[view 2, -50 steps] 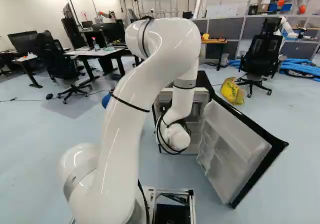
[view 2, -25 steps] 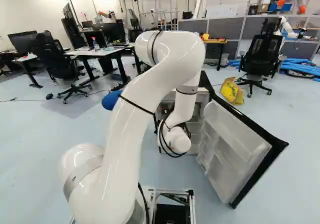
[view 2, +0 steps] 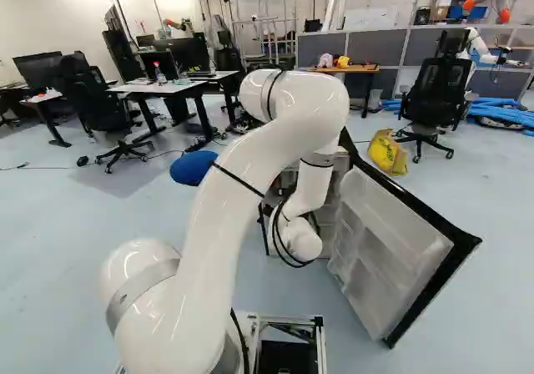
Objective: Grab a drink from the fridge
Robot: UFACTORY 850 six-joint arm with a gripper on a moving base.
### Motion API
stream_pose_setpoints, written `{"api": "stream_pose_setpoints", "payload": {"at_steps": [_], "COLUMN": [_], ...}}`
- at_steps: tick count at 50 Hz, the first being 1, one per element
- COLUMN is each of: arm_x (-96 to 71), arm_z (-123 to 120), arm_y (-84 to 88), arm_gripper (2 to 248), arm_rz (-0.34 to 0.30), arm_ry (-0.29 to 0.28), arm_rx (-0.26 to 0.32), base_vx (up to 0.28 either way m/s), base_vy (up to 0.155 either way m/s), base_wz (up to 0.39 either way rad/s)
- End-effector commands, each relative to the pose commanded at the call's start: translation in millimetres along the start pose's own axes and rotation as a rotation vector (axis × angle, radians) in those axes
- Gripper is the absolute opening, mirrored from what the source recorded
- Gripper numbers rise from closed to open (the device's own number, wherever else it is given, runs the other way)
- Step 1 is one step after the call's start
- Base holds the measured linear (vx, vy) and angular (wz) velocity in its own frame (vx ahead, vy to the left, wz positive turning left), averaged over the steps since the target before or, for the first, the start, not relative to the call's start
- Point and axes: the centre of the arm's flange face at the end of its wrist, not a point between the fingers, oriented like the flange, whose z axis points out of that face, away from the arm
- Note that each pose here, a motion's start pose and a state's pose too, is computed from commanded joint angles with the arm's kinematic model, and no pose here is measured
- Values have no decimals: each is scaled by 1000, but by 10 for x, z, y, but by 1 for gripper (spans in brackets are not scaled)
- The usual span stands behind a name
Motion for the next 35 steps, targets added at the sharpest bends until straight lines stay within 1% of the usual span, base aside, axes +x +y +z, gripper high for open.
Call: {"api": "stream_pose_setpoints", "payload": {"at_steps": [7, 27, 35], "arm_x": [-66, -61, -64], "arm_z": [41, 20, -1], "arm_y": [38, 72, 94], "arm_gripper": [247, 247, 247], "arm_rz": [-1, -22, -25], "arm_ry": [14, 28, 31], "arm_rx": [25, 89, 99], "base_vx": [0, 0, 0], "base_vy": [0, 0, 0], "base_wz": [0, 0, 0]}}
